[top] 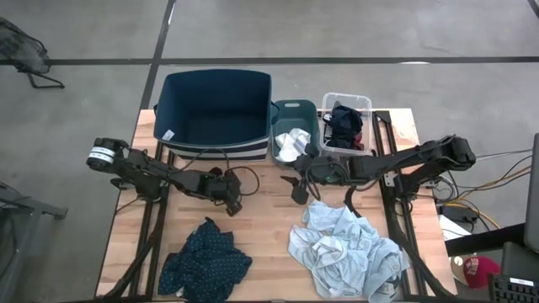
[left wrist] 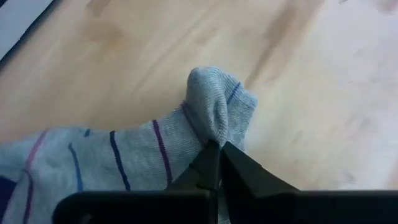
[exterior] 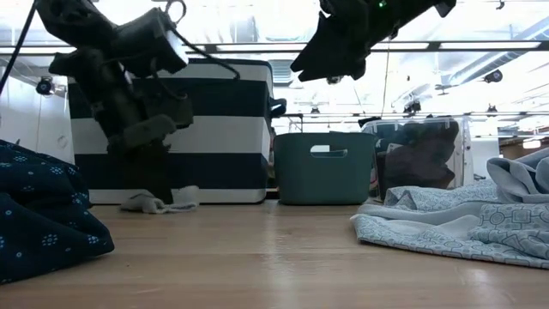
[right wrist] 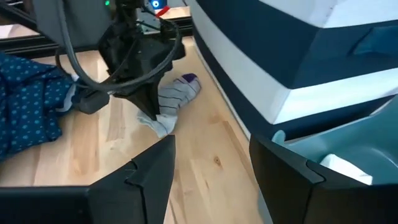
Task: Pick & Place Cloths
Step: Put the gray and white sock into the green bin
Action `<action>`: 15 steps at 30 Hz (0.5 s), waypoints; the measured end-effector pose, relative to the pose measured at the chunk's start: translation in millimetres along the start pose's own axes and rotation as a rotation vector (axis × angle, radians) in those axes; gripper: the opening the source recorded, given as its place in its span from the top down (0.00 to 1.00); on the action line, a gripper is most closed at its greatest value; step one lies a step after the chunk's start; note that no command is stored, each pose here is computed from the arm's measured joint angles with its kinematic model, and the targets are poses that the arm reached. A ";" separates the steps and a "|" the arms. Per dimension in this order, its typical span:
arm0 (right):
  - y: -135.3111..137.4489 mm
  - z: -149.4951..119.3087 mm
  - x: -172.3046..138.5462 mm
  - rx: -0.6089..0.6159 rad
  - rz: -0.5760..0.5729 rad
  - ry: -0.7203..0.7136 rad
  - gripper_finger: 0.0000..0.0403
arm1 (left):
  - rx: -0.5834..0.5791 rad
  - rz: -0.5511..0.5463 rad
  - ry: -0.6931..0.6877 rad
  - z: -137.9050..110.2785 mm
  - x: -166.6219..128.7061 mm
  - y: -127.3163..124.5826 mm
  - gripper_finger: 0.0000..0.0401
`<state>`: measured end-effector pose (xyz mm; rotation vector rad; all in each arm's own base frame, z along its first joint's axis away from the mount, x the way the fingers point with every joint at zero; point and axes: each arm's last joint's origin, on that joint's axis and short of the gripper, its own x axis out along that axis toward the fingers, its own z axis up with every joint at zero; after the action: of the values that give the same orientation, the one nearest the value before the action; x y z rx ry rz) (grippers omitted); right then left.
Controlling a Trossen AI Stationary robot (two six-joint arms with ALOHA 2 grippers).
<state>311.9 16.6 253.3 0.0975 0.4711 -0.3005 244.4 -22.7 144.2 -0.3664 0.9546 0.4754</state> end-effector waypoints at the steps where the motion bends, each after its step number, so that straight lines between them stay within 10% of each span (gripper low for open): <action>1: 1.6 -1.0 -0.4 -0.004 0.005 0.002 0.51 | 0.013 -0.015 -0.013 1.7 -0.5 -2.0 0.97; 15: 24.8 -12.5 0.5 -0.166 0.255 0.043 0.56 | 0.304 -0.226 -0.267 25.7 -33.3 -59.1 0.99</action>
<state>314.5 42.1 242.5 0.0021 0.5184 -0.0087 277.5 -66.9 191.2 -0.1279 0.7010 0.1623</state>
